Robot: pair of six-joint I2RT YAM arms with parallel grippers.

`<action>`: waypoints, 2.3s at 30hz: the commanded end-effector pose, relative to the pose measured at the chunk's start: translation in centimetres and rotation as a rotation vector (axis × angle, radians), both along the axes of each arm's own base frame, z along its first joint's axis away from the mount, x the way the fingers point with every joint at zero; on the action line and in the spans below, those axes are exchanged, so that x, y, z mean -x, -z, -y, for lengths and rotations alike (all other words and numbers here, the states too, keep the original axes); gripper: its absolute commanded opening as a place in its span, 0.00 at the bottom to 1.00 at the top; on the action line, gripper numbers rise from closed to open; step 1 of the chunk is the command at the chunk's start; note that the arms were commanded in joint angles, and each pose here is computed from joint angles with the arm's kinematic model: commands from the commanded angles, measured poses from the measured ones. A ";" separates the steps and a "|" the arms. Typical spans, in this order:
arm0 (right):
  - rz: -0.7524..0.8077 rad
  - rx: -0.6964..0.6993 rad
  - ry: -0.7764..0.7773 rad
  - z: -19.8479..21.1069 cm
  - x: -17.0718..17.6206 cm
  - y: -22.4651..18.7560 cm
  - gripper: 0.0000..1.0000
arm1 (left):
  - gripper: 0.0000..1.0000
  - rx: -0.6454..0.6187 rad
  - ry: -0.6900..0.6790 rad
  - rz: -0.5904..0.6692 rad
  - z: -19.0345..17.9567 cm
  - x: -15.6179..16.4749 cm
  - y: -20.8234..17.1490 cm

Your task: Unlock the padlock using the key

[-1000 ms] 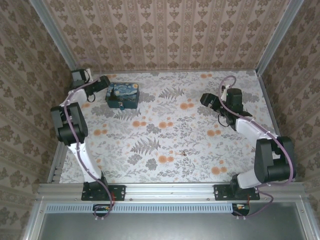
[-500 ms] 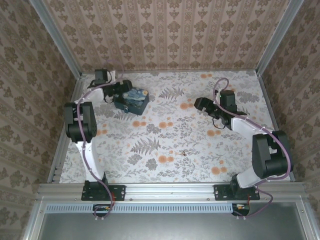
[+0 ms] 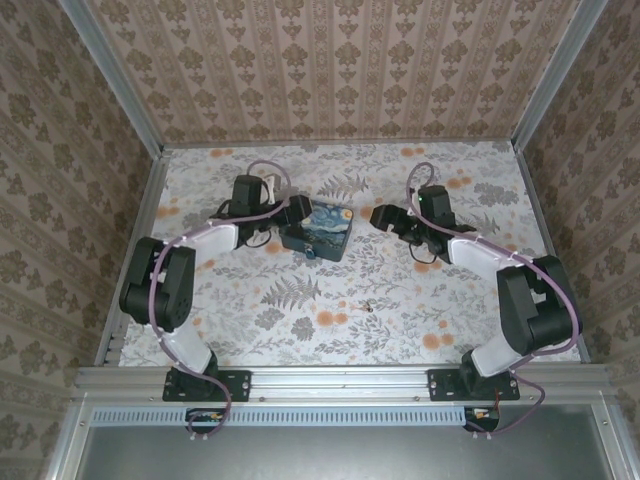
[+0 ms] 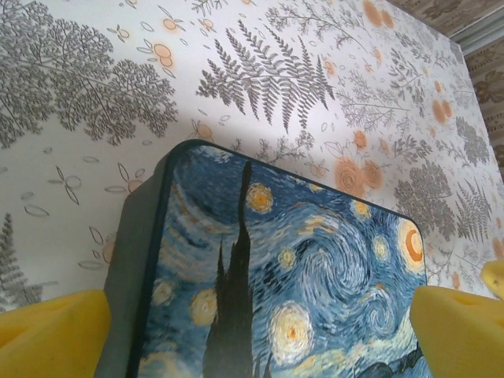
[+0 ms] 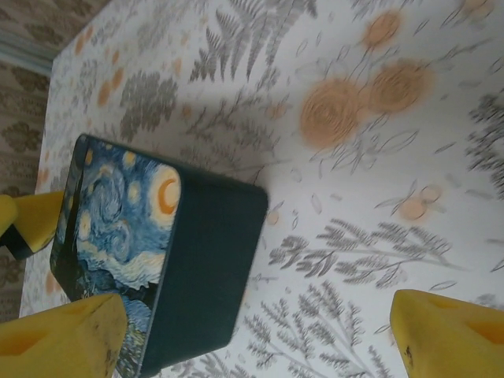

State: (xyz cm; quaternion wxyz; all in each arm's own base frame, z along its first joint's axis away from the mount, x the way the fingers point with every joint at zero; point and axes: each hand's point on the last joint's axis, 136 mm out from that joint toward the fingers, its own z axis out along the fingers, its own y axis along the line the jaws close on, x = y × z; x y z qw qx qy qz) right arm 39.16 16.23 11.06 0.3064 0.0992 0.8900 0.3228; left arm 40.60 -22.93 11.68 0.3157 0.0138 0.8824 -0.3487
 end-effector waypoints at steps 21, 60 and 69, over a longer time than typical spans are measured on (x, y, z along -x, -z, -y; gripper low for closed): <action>-0.104 -0.206 -0.077 -6.9 -1.5 2.0 0.56 | 1.00 0.065 0.004 0.040 5.2 4.0 -0.6; -0.251 0.384 -0.351 -2.8 15.6 7.5 0.55 | 1.00 0.069 -0.136 0.017 -2.8 7.5 -3.6; -0.257 0.627 -0.494 -4.1 18.1 9.4 0.54 | 1.00 0.084 -0.116 0.002 -2.5 8.4 -3.7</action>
